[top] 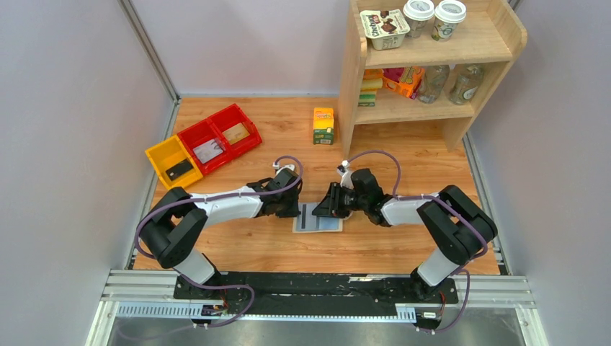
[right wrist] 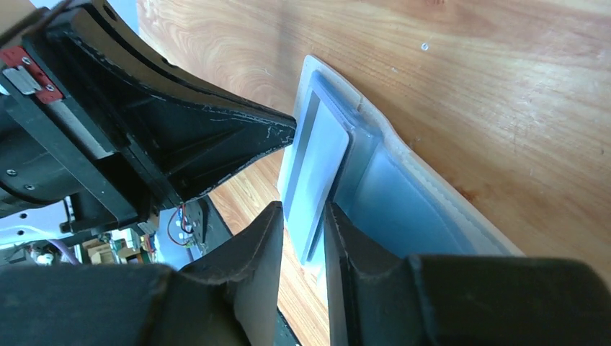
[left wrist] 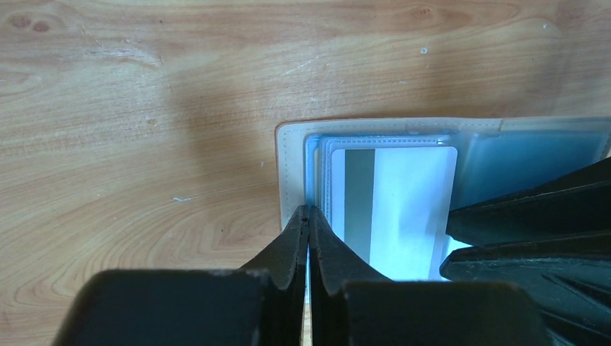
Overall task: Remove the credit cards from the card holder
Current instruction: Remove the credit card from the card holder.
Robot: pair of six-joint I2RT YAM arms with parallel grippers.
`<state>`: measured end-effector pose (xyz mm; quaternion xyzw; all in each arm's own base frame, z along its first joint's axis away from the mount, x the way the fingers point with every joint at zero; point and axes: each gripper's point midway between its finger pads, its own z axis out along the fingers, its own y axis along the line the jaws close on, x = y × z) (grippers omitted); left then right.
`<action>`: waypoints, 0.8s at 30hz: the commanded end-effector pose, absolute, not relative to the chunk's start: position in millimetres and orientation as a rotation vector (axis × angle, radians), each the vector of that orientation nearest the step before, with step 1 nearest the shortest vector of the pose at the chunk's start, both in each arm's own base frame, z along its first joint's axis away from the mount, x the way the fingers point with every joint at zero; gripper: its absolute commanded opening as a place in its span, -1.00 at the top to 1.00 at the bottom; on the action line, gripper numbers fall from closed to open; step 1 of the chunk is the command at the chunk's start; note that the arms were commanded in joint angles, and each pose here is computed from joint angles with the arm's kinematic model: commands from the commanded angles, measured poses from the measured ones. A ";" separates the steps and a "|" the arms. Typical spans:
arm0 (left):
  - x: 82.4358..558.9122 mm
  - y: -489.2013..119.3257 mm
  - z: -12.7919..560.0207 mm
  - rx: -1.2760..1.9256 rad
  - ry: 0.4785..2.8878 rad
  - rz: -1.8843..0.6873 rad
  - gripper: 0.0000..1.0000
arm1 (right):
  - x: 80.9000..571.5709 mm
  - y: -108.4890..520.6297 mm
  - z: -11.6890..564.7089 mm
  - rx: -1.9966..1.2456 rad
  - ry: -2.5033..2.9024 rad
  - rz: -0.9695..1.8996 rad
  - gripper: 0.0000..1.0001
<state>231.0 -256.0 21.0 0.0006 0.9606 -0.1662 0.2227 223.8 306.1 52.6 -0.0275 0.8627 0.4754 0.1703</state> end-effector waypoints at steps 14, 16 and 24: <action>211.2 -247.7 9.0 -0.041 2.687 -0.392 1.00 | 243.6 313.5 51.0 -0.025 2.395 1.450 0.72; 210.9 -244.2 5.6 -0.047 2.694 -0.363 1.00 | 245.0 307.2 50.3 -0.013 2.391 1.441 0.84; 208.1 -238.2 -3.6 -0.059 2.723 -0.309 1.00 | 253.9 285.4 52.3 0.036 2.362 1.436 1.00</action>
